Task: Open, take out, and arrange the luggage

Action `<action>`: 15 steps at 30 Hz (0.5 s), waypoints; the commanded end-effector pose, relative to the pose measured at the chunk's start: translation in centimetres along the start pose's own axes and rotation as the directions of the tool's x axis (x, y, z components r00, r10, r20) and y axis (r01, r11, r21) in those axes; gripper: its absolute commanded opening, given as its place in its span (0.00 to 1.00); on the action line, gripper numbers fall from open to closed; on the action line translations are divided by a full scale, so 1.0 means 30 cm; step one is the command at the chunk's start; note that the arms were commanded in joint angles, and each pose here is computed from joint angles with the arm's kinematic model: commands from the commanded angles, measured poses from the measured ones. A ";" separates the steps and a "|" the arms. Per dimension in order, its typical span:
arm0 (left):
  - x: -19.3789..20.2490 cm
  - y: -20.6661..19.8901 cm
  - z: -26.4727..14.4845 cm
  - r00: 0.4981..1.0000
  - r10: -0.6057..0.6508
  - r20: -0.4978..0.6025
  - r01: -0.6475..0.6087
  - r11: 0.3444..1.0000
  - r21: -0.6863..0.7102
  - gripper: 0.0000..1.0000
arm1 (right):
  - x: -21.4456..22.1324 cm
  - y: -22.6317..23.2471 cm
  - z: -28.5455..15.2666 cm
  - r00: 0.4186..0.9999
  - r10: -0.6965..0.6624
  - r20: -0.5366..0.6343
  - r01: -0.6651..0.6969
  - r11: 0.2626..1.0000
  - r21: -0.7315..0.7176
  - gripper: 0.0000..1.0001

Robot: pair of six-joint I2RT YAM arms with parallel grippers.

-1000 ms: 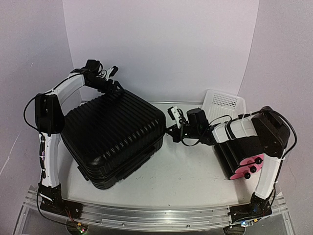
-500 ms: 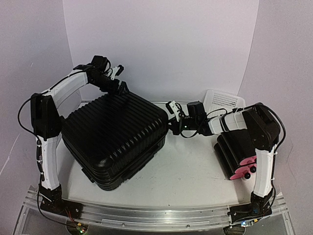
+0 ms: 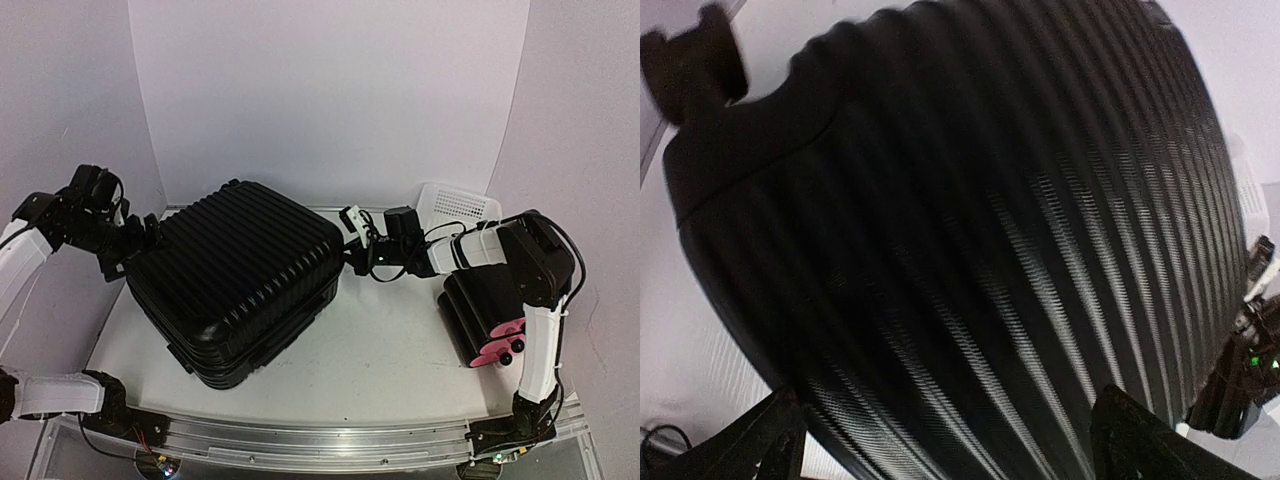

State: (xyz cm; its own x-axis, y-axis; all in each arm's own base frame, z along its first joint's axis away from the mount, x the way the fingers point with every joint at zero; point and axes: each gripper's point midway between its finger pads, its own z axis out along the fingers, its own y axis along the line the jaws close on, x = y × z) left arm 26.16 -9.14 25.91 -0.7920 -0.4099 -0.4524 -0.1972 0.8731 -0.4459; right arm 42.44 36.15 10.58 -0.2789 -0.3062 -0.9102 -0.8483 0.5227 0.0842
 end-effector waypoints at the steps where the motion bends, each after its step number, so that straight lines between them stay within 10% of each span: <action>1: 0.063 0.109 0.065 0.974 -0.226 0.005 0.225 0.969 -0.106 0.99 | -0.212 0.052 -0.077 0.984 -0.076 0.158 0.083 0.996 -0.044 0.00; 15: -0.106 0.009 0.339 0.988 0.132 -0.078 -0.141 0.983 -0.121 0.96 | -0.192 0.300 -0.135 0.984 -0.082 0.157 0.114 0.971 -0.209 0.00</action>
State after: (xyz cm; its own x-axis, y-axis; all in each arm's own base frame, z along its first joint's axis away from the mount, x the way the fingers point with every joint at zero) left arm 28.85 -7.99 20.26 -0.8079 -0.4668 -0.3597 -0.3541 0.8724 -0.3369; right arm 40.28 35.04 10.65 -0.3084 -0.3097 -0.8994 -0.8566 0.5017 0.1210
